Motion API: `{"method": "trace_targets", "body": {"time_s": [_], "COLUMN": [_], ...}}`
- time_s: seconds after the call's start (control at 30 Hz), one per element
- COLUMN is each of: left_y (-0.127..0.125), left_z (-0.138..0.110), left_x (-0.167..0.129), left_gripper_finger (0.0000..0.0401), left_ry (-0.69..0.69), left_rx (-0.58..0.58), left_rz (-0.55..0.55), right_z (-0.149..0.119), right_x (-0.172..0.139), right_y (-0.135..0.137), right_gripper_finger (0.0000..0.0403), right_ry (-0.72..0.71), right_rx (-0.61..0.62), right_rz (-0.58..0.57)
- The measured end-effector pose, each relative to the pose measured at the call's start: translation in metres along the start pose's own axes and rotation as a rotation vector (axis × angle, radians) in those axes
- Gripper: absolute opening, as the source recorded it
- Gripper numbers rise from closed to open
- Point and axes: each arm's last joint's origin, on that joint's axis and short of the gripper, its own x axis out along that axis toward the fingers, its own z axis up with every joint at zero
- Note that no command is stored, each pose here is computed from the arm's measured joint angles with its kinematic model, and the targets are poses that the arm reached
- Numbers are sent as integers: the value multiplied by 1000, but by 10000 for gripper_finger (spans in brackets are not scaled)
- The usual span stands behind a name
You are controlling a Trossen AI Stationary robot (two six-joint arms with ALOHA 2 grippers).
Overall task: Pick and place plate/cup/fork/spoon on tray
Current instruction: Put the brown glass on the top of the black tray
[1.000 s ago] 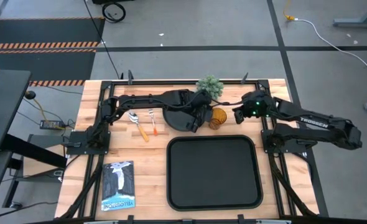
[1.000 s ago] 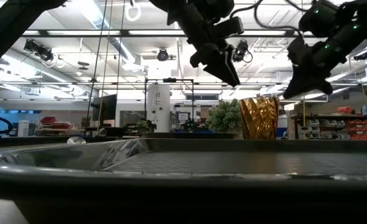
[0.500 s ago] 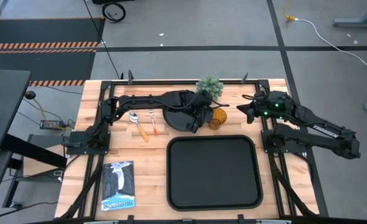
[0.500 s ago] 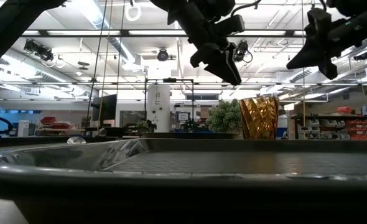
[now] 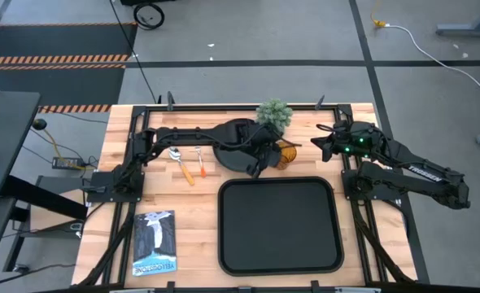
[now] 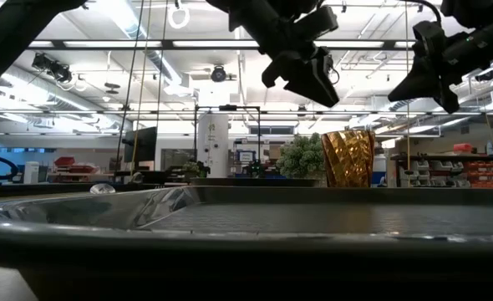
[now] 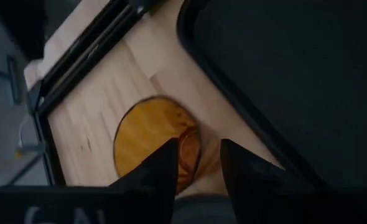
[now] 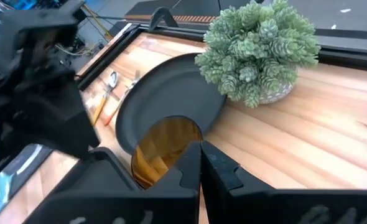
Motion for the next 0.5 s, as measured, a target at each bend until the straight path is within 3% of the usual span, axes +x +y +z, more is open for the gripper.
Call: {"method": "trace_targets", "body": {"time_s": [0.33,0.5], "left_y": [10,5], "left_z": [-13,-14], "left_x": [6,7], "left_gripper_finger": [83,87], "left_ry": [11,36], "left_rx": [-25,-3], "left_rz": [24,-14], "right_z": [4,4], "right_x": [0,0], "right_y": [1,1], "right_gripper_finger": [9,9], "right_ry": [-55,-53], "right_rx": [-3,3], "right_rz": [-5,-5]}}
